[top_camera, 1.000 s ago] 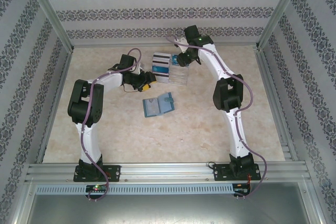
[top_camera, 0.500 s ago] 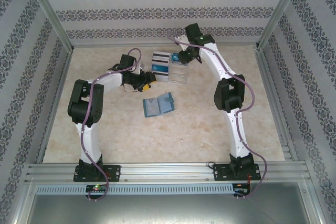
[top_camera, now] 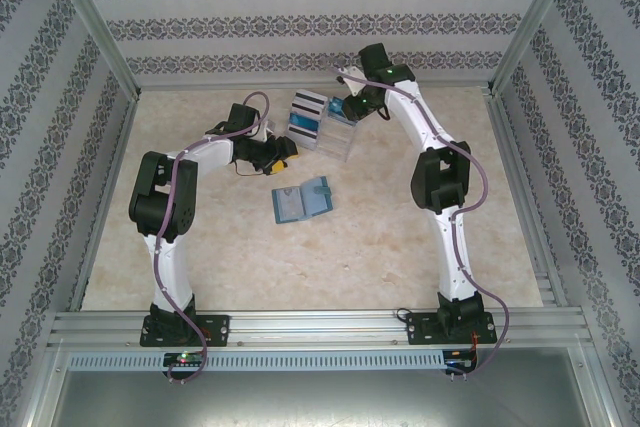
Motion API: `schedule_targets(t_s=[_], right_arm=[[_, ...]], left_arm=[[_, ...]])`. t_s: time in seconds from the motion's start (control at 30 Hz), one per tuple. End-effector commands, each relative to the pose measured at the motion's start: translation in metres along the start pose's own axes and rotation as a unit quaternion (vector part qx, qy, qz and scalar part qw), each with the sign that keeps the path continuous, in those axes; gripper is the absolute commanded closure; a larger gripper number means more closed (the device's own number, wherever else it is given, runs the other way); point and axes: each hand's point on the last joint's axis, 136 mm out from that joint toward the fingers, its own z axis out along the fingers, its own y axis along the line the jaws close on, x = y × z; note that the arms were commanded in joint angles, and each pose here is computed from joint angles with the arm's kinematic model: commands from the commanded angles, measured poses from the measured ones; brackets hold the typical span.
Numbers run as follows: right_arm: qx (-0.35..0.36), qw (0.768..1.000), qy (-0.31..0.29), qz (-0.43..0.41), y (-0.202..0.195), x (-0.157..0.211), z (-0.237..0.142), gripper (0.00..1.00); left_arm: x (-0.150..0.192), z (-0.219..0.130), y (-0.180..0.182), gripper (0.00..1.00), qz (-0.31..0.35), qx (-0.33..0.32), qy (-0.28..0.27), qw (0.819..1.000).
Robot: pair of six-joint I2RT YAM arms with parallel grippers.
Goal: Put the credit cards into the card holder
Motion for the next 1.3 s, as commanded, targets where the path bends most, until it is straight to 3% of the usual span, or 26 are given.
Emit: schedule_targets(t_s=[0.0,0.23,0.33,0.53,0.57,0.67,0.73,0.9,1.27], right_arm=[[-0.025,0.999,-0.012,0.023,-0.001,-0.003,-0.022,0.7],[-0.038,0.999,-0.014,0.036,-0.003,0.0,-0.02,0.71],[-0.049,0.998,-0.017,0.043,-0.002,-0.001,-0.02,0.78],[-0.055,0.997,-0.014,0.043,0.0,0.001,-0.018,0.77],[-0.054,0.998,-0.012,0.042,0.0,0.002,-0.017,0.74],[-0.039,0.999,-0.007,0.034,-0.002,0.004,-0.014,0.46],[-0.024,0.999,-0.002,0.028,-0.003,0.005,-0.009,0.41],[0.001,1.0,0.014,0.016,-0.004,0.007,0.007,0.36],[0.049,0.999,0.015,0.015,-0.022,0.004,0.019,0.38]], left_arm=[[0.003,0.003,-0.009,0.43,0.005,0.01,0.008,1.0],[0.002,0.003,-0.01,0.43,0.005,0.01,0.007,1.0],[0.002,0.004,-0.01,0.43,0.006,0.01,0.007,1.0],[0.002,0.004,-0.01,0.43,0.006,0.009,0.007,1.0],[0.002,0.004,-0.01,0.43,0.006,0.009,0.008,1.0],[0.002,0.004,-0.01,0.43,0.005,0.009,0.008,1.0],[0.002,0.004,-0.01,0.43,0.006,0.009,0.008,1.0],[0.003,0.004,-0.011,0.43,0.006,0.01,0.009,1.0],[0.003,0.004,-0.012,0.43,0.008,0.01,0.01,1.0]])
